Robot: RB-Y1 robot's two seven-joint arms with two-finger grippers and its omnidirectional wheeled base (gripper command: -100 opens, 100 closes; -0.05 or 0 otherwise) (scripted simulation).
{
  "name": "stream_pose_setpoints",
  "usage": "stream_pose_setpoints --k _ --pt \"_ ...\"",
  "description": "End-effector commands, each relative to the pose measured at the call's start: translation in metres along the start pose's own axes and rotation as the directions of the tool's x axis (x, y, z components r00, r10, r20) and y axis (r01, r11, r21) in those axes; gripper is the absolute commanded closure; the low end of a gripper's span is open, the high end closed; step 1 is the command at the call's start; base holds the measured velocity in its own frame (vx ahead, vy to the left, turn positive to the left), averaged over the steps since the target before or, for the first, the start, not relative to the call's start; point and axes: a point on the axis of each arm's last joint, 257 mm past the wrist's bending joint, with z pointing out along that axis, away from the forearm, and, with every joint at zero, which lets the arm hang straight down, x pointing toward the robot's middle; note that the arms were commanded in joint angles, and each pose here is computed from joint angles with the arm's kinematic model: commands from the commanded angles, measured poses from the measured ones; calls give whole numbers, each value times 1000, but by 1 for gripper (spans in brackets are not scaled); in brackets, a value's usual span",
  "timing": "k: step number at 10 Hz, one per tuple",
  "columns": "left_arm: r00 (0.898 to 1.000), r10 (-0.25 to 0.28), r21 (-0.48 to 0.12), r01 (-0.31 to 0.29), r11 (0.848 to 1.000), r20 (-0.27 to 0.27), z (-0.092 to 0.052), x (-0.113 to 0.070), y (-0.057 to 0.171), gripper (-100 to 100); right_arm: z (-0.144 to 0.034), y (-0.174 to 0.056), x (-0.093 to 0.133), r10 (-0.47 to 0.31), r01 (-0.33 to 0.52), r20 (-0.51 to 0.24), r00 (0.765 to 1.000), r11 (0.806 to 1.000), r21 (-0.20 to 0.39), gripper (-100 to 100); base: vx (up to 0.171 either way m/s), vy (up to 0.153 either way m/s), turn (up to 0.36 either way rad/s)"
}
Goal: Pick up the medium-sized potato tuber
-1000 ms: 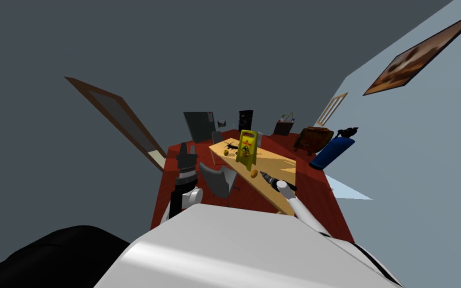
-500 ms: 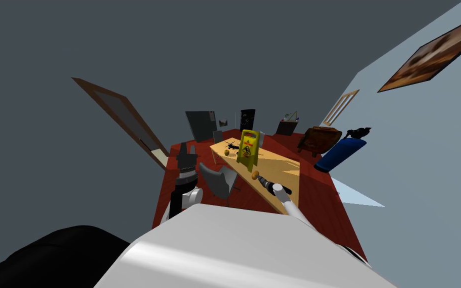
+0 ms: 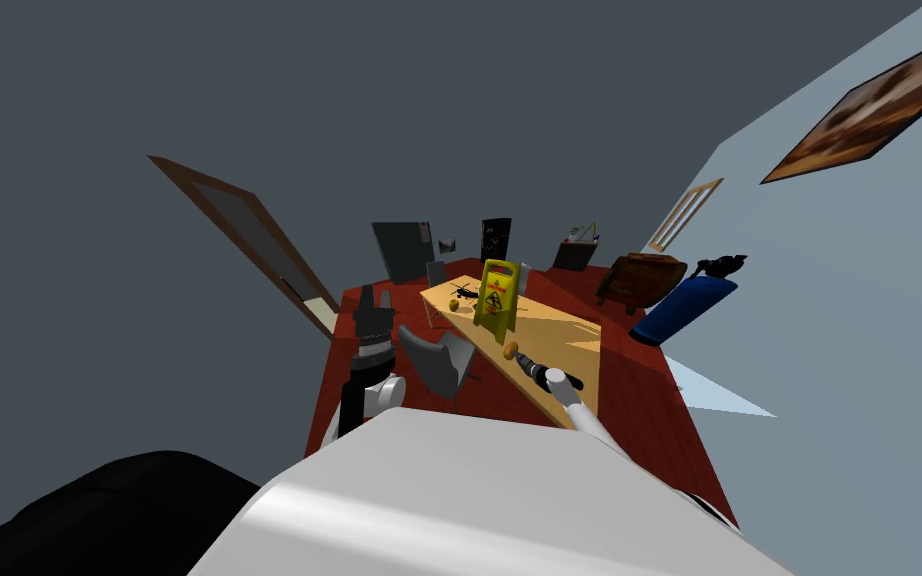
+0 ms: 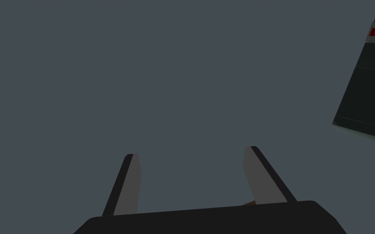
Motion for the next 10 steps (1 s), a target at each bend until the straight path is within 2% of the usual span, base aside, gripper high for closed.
stream_pose_setpoints --k 1,4,5,10 --pt "1000 0 0 0 1000 0 0 0 0 0 0 0 0 0 0 0 1000 1000 0 -100 -2 4 -12" --pt "1000 0 0 0 1000 0 0 0 0 0 0 0 0 0 0 0 1000 1000 0 -100 -2 7 -19" --pt "1000 0 0 0 1000 0 0 0 0 0 -4 -5 27 -26 26 -46 999 1000 1 -100 -35 17 -114" --pt "1000 0 0 0 1000 0 0 0 0 0 -19 -24 102 -99 102 -173 980 995 4 -100 -49 16 -82"
